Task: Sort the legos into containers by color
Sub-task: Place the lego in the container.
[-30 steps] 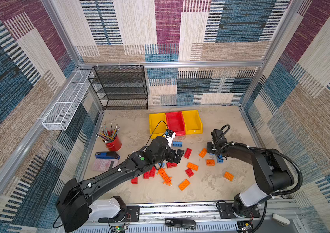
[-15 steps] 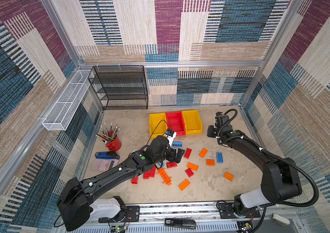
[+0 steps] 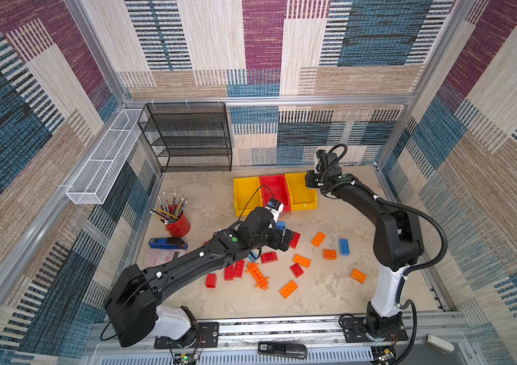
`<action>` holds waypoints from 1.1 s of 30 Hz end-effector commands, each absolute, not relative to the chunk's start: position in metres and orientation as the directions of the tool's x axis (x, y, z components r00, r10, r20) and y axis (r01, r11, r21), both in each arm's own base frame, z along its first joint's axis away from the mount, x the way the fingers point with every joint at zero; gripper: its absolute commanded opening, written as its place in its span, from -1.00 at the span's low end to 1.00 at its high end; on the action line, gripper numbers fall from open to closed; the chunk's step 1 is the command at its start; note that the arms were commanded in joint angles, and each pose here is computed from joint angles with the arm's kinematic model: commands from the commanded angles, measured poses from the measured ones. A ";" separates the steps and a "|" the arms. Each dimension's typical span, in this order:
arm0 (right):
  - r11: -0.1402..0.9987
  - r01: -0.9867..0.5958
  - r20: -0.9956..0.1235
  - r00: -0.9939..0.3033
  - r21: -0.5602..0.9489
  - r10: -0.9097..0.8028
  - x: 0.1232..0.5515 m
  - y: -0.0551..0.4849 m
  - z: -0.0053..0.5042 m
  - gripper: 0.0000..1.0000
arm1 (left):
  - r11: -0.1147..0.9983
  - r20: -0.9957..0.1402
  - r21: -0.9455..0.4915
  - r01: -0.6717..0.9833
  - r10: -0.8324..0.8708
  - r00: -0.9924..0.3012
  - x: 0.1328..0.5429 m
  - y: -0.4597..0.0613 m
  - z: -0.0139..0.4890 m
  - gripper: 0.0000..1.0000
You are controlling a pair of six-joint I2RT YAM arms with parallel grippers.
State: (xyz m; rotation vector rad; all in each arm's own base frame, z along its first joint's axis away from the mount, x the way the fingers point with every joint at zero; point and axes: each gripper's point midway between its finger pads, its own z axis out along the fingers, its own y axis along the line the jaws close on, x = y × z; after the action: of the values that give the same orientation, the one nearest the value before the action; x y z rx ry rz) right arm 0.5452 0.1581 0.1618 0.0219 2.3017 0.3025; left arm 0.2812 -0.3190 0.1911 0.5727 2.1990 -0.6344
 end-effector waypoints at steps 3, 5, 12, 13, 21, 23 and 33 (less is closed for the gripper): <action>0.973 -0.103 -0.687 -0.723 0.208 0.071 0.559 0.172 0.133 -0.40 | 0.760 -0.789 -0.229 0.608 0.221 -0.573 0.284 -0.323 0.194 0.99; 0.972 -0.107 -0.680 -0.730 0.208 0.065 0.562 0.175 0.125 -0.39 | 0.768 -0.789 -0.216 0.604 0.228 -0.571 0.285 -0.321 0.191 0.99; 0.970 -0.121 -0.673 -0.737 0.213 0.055 0.568 0.181 0.113 0.13 | 0.782 -0.791 -0.188 0.594 0.238 -0.563 0.287 -0.315 0.191 0.99; 0.968 -0.126 -0.677 -0.734 0.217 0.056 0.567 0.182 0.116 0.20 | 0.781 -0.793 -0.190 0.595 0.235 -0.562 0.286 -0.315 0.192 0.99; 0.973 -0.106 -0.708 -0.703 0.203 0.071 0.538 0.167 0.150 0.26 | 0.764 -0.796 -0.219 0.607 0.221 -0.564 0.281 -0.317 0.197 0.99; 0.979 -0.077 -0.709 -0.701 0.187 0.081 0.521 0.156 0.154 0.26 | 0.749 -0.800 -0.240 0.617 0.208 -0.563 0.277 -0.319 0.201 0.99; 0.980 0.122 -0.627 -0.754 0.154 0.193 0.385 0.092 0.115 0.26 | 0.667 -0.808 -0.329 0.669 0.168 -0.565 0.244 -0.333 0.207 0.99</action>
State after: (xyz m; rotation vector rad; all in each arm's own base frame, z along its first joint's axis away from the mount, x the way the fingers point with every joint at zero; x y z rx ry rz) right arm 0.3983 0.1071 0.1130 0.1068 2.4704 0.1689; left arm 0.2514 -0.3219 0.1975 0.6422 2.1362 -0.7308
